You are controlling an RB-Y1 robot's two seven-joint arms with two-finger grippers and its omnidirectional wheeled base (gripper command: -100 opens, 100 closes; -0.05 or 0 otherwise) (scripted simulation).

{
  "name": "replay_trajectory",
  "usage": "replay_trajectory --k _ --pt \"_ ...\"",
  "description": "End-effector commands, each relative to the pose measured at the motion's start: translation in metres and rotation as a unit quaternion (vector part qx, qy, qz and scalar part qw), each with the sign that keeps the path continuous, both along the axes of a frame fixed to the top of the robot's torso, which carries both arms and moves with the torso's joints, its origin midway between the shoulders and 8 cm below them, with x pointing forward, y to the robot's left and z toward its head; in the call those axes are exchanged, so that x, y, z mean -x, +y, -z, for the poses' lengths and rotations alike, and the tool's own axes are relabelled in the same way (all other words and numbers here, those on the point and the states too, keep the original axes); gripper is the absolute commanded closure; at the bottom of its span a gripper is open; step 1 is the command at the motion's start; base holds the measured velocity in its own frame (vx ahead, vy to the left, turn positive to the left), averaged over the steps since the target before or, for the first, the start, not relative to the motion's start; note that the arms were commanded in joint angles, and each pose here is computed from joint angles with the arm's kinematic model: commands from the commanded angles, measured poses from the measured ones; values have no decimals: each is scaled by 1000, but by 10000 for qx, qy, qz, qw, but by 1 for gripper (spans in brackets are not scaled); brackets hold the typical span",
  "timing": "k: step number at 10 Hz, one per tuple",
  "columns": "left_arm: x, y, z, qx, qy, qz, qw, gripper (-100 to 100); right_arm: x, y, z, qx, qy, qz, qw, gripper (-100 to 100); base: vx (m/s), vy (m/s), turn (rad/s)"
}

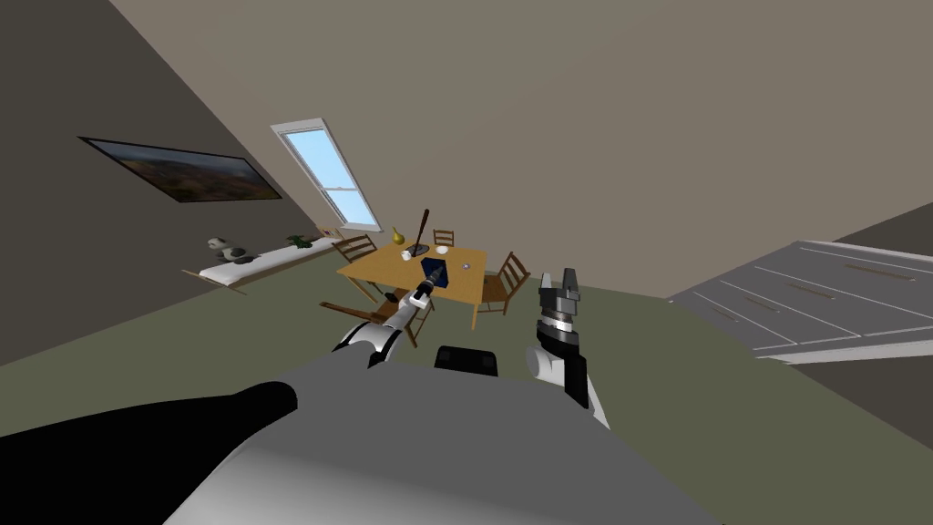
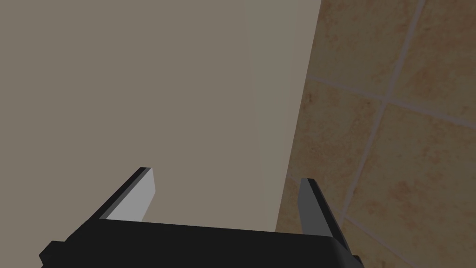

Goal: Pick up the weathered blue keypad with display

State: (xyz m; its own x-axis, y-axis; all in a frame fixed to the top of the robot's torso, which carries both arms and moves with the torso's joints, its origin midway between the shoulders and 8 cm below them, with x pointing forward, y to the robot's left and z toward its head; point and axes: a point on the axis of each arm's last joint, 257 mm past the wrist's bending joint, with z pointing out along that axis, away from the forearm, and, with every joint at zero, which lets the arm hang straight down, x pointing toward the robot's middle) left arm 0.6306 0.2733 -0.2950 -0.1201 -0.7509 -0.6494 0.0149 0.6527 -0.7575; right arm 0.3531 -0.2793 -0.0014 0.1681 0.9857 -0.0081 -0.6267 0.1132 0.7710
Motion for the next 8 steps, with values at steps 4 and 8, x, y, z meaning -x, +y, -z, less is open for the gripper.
replay_trajectory --k 4,8 --pt "-14 -10 -20 93 -97 56 9999 -100 0 0 0 0 0 0 10000 0 -3 -8 16" --pt "-14 -10 -20 94 -94 55 9999 100 0 0 0 0 0 0 10000 0 0 0 0"
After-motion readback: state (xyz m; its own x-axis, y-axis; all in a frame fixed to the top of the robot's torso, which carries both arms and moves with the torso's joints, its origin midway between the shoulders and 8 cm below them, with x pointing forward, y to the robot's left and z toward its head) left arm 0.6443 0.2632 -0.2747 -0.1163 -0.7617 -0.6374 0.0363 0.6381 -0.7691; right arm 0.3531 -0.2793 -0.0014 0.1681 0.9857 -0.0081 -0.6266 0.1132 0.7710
